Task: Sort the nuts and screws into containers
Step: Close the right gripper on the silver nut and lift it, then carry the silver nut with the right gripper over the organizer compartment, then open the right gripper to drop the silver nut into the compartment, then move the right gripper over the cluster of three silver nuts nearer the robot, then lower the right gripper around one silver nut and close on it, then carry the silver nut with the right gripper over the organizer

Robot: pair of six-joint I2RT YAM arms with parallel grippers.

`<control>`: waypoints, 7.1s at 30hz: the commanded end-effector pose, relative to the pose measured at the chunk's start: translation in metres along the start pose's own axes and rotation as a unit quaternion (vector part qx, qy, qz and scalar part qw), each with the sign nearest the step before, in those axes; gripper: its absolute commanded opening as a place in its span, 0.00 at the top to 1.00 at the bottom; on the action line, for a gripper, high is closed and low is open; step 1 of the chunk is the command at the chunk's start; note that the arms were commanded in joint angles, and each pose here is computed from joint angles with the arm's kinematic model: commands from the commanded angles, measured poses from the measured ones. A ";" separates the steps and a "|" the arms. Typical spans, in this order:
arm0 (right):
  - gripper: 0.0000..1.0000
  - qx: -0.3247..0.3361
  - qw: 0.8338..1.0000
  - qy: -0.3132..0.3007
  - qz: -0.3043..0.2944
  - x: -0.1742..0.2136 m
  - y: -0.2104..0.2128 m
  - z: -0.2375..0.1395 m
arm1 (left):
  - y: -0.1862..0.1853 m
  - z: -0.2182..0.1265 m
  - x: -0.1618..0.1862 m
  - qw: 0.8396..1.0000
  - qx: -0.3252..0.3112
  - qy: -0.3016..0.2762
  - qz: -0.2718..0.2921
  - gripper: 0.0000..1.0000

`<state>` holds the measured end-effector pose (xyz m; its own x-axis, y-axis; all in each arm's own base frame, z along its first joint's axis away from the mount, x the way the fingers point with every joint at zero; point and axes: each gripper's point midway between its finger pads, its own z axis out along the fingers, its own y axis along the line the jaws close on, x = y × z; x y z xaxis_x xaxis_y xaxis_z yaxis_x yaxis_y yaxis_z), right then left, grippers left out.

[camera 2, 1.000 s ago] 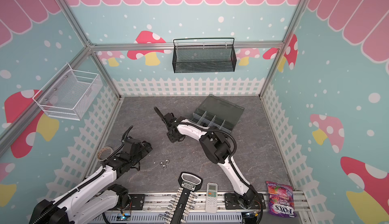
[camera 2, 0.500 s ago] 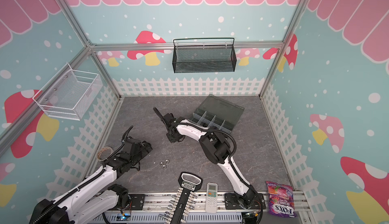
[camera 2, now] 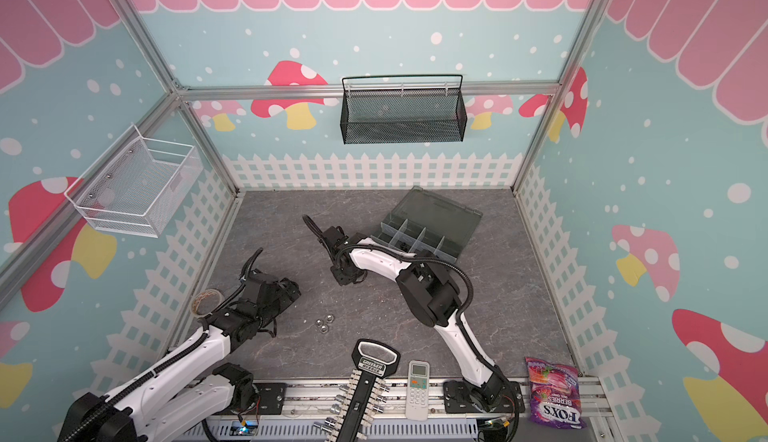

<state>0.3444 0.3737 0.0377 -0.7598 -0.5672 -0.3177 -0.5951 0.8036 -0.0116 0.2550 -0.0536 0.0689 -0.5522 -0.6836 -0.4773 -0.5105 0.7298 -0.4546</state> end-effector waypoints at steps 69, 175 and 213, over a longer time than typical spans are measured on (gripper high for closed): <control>0.60 0.079 0.966 -0.027 0.244 0.080 -0.225 -0.051 | -0.002 0.001 -0.003 1.000 0.003 -0.003 -0.017 0.00; 0.68 -0.030 0.983 0.120 -0.138 0.114 0.103 0.009 | 0.060 -0.016 -0.012 0.991 -0.045 -0.044 -0.122 0.00; 0.92 0.081 0.991 -0.026 0.100 0.067 -0.114 -0.098 | 0.061 -0.014 -0.009 0.991 -0.043 -0.037 -0.124 0.00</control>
<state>0.3303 0.2492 0.1050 -0.8349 -0.4096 -0.3676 -0.4187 0.9062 -0.0587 0.2219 -0.0046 0.0617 -0.3707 -0.8238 -0.4289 -0.6645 0.5578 -0.4972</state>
